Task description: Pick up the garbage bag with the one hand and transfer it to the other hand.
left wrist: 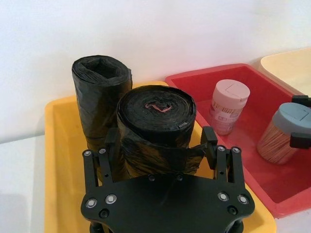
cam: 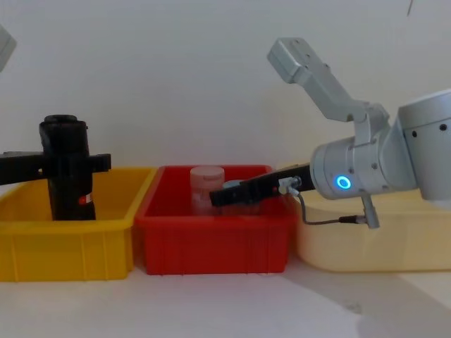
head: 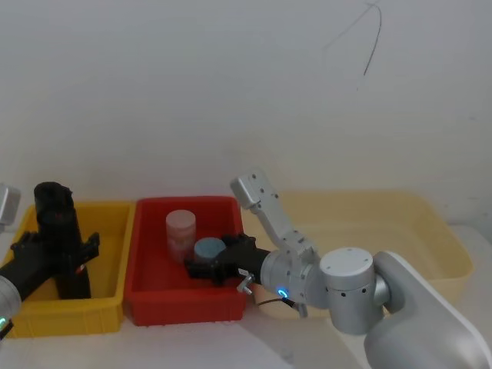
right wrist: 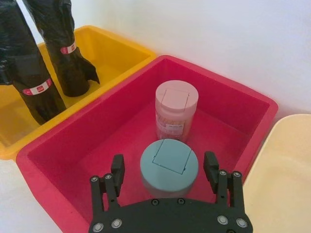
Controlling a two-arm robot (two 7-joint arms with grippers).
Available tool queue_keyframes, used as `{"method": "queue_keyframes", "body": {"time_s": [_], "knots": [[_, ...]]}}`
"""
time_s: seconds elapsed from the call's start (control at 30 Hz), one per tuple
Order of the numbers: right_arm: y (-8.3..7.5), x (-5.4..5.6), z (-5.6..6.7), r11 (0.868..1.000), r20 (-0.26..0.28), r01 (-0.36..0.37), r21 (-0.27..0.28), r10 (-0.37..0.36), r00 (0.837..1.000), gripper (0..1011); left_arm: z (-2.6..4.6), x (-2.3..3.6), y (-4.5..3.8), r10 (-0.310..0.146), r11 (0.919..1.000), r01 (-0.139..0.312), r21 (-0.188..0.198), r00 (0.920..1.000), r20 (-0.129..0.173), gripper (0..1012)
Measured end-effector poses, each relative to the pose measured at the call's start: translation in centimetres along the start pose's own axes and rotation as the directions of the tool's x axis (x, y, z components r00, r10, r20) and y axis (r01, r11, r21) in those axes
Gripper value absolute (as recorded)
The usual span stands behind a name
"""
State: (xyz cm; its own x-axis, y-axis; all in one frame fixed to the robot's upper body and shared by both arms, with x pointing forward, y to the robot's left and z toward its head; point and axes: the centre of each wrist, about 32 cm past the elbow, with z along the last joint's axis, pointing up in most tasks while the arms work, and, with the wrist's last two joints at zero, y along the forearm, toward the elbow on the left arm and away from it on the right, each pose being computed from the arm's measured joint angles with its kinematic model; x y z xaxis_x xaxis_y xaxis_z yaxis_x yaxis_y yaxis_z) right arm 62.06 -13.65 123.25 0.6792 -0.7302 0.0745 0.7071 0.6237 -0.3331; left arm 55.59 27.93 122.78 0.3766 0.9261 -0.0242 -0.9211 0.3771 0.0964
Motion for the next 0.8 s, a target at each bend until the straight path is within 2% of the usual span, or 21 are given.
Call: {"method": "queue_keyframes", "body": {"time_s": [0.2,0.3,0.53,0.57,0.67,0.7,0.8], "knots": [[0.02,0.09,-0.12,1.000,-0.003,0.000,-0.001,0.000,1.000,1000,0.00,0.00,0.00,0.000,1.0000,0.000,0.000,1.0000,0.000,1002],[0.03,0.13,-0.17,1.000,-0.004,0.001,-0.001,-0.001,1.000,962,0.00,0.00,0.00,0.000,1.0000,0.000,0.000,1.0000,0.000,1002],[0.03,0.19,-0.22,1.000,-0.005,0.001,-0.002,-0.001,1.000,790,0.00,0.00,0.00,0.000,1.0000,0.000,0.000,1.0000,0.000,1001],[0.03,0.20,-0.23,1.000,-0.005,0.001,-0.002,-0.001,1.000,737,0.00,0.00,0.00,0.000,1.0000,0.000,0.000,1.0000,0.000,992],[0.03,0.21,-0.25,1.000,-0.006,0.001,-0.002,-0.001,1.000,687,0.00,0.00,0.00,0.000,1.0000,0.000,0.000,1.0000,0.000,950],[0.04,0.22,-0.26,1.000,-0.006,0.001,-0.002,-0.001,1.000,663,0.00,0.00,0.00,0.000,1.0000,0.000,0.000,1.0000,0.000,908],[0.04,0.23,-0.28,1.000,-0.006,0.001,-0.002,-0.001,1.000,663,0.00,0.00,0.00,0.000,1.0000,0.000,0.000,1.0000,0.000,844]]}}
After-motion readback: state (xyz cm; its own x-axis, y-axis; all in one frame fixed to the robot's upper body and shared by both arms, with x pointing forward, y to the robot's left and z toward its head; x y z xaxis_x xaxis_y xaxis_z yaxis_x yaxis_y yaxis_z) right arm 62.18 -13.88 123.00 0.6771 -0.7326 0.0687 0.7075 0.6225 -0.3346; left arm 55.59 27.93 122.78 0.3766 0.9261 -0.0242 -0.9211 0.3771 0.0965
